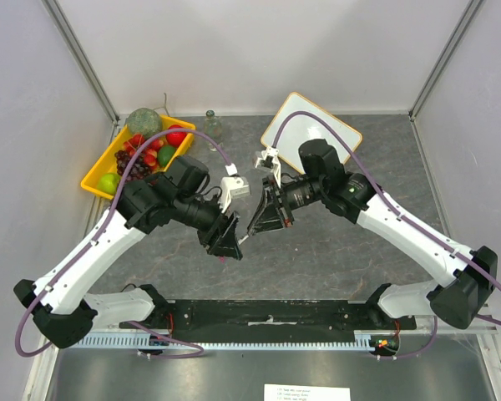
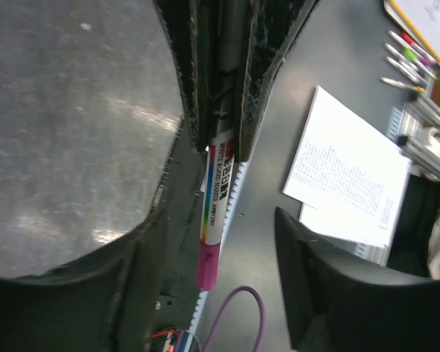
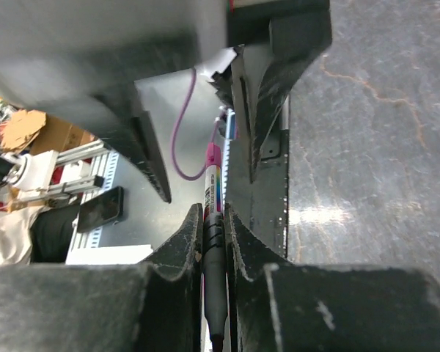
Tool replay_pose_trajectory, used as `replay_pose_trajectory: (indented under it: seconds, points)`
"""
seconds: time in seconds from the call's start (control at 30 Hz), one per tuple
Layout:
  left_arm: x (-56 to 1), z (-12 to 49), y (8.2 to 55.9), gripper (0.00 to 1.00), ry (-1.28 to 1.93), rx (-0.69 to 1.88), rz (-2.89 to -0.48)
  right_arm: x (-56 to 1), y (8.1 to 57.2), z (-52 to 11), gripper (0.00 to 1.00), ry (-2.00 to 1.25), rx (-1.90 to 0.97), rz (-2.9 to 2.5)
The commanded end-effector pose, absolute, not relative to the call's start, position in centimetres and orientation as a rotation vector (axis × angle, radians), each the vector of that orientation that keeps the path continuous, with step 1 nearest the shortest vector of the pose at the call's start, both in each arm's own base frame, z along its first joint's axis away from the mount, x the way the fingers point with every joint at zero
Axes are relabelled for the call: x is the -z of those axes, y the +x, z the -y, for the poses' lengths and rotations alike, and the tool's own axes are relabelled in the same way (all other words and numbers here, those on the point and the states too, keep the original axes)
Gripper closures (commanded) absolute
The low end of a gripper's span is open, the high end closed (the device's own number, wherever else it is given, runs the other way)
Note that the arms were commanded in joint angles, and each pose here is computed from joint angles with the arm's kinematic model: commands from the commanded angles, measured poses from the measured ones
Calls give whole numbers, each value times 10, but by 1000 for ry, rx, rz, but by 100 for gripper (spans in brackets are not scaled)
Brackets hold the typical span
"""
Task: Write a sentence on the whiteboard
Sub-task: Pick up the whiteboard marker at the center of the board.
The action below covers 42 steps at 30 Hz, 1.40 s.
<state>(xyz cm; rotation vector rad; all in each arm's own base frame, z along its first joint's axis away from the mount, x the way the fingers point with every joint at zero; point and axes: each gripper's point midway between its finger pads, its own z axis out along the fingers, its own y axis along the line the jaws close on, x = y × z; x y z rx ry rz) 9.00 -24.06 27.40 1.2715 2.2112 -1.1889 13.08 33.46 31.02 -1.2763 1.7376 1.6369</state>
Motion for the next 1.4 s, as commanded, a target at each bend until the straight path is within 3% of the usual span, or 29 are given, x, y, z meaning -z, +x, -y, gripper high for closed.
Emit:
replay_pose_trajectory:
  seconds: [0.0, 0.1, 0.17, 0.43, 0.77, 1.03, 1.2, 1.37]
  points:
    - [-305, 238, 131, 30, 1058, 963, -2134, -302, 152, -336, 100, -1202, -1496, -1788]
    - [-325, 231, 166, 19, 800, 818, -2126, -303, 180, -330, 100, -1074, -1371, -1838]
    - [-339, 232, 181, 18, 645, 808, -2108, -309, 202, -320, 100, -964, -1268, -1854]
    - [-378, 268, 198, 17, 259, 1150, -1960, -349, 280, -226, 100, -228, -802, -1792]
    - [-388, 347, 216, 20, 105, 1766, -1731, -382, 254, -163, 100, 210, -916, -1434]
    - [-408, 392, 235, 21, 154, 1924, -1573, -390, 237, -153, 100, 316, -1059, -1322]
    - [-406, 411, 243, 36, 135, 2036, -1505, -387, 235, -152, 100, 336, -1081, -1311]
    - [-409, 430, 239, 40, 177, 2070, -1486, -381, 236, -154, 100, 346, -1091, -1325]
